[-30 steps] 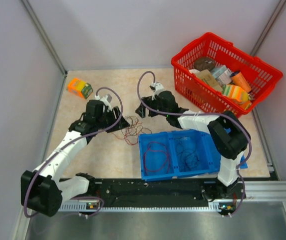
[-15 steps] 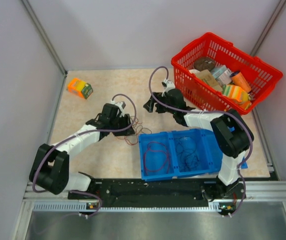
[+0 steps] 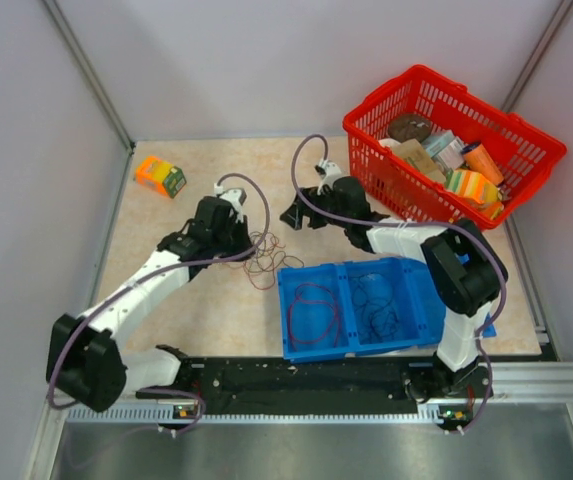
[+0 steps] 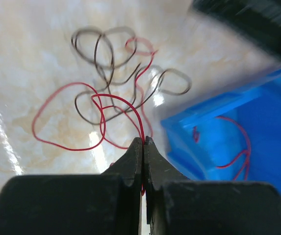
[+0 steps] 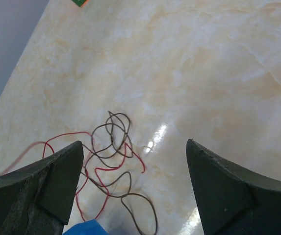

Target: Untangle the cables

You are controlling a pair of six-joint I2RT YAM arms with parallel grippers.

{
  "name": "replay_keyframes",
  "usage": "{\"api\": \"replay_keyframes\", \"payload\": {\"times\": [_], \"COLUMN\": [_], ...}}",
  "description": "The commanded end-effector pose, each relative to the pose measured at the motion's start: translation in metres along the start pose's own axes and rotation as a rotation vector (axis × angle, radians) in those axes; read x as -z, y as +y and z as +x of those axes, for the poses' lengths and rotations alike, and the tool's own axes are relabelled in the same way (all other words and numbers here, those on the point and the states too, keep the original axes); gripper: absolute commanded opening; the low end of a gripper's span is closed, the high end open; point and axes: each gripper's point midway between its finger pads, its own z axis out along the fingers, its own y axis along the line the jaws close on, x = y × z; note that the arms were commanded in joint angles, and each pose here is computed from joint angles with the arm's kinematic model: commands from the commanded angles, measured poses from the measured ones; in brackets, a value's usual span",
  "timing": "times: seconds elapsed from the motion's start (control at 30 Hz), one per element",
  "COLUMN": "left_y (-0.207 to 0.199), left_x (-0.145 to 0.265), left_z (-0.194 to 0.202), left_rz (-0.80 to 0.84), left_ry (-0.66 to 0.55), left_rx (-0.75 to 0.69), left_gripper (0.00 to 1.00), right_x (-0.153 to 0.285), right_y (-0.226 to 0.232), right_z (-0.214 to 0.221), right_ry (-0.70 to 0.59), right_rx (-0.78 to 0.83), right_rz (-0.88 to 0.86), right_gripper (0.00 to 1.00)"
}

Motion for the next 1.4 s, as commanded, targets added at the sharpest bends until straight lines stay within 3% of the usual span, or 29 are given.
{"api": "replay_keyframes", "payload": {"times": [0.0, 0.13, 0.37, 0.53, 0.7, 1.0, 1.13, 1.23, 1.37], "left_y": [-0.027, -0.048, -0.070, -0.075, -0.079, -0.077, -0.073, -0.075, -0.076], "left_x": [0.067, 0.096, 0.165, 0.207, 0.224, 0.238, 0.251, 0.268, 0.293], "left_z": [-0.072, -0.092, -0.131, -0.151, -0.160, -0.167, -0.174, -0.180, -0.186], "left_rz": [0.051, 0.126, 0.182, 0.181, 0.181, 0.156, 0.127, 0.134, 0.144], "left_ry": [-0.256, -0.332, -0.494, -0.601, -0.639, -0.667, -0.703, -0.750, -0.820], "left_rx": [-0.051, -0.038, -0.042, -0.072, -0.088, -0.080, -0.052, -0.040, -0.024], "left_gripper": [0.00, 0.00, 0.00, 0.00, 0.00, 0.00, 0.00, 0.00, 0.00], "right_x": [-0.006, -0.019, -0.049, -0.046, -0.024, 0.013, 0.016, -0.006, -0.029], "right_y": [0.061, 0.085, 0.055, 0.078, 0.118, 0.126, 0.141, 0.138, 0.129], "right_z": [-0.017, -0.001, 0.021, 0.022, 0.026, 0.006, 0.005, 0.028, 0.048], "right_ry": [-0.018, 0.029, 0.112, 0.107, 0.155, 0.014, -0.007, 0.106, 0.172], "right_rx": [0.114, 0.143, 0.098, 0.101, 0.186, 0.338, 0.312, 0.266, 0.414], "right_rz": [-0.207, -0.266, -0.042, -0.176, -0.422, -0.461, -0.537, -0.509, -0.324], "right_gripper": [0.84, 0.84, 0.73, 0.73, 0.77, 0.81, 0.80, 0.75, 0.73]}}
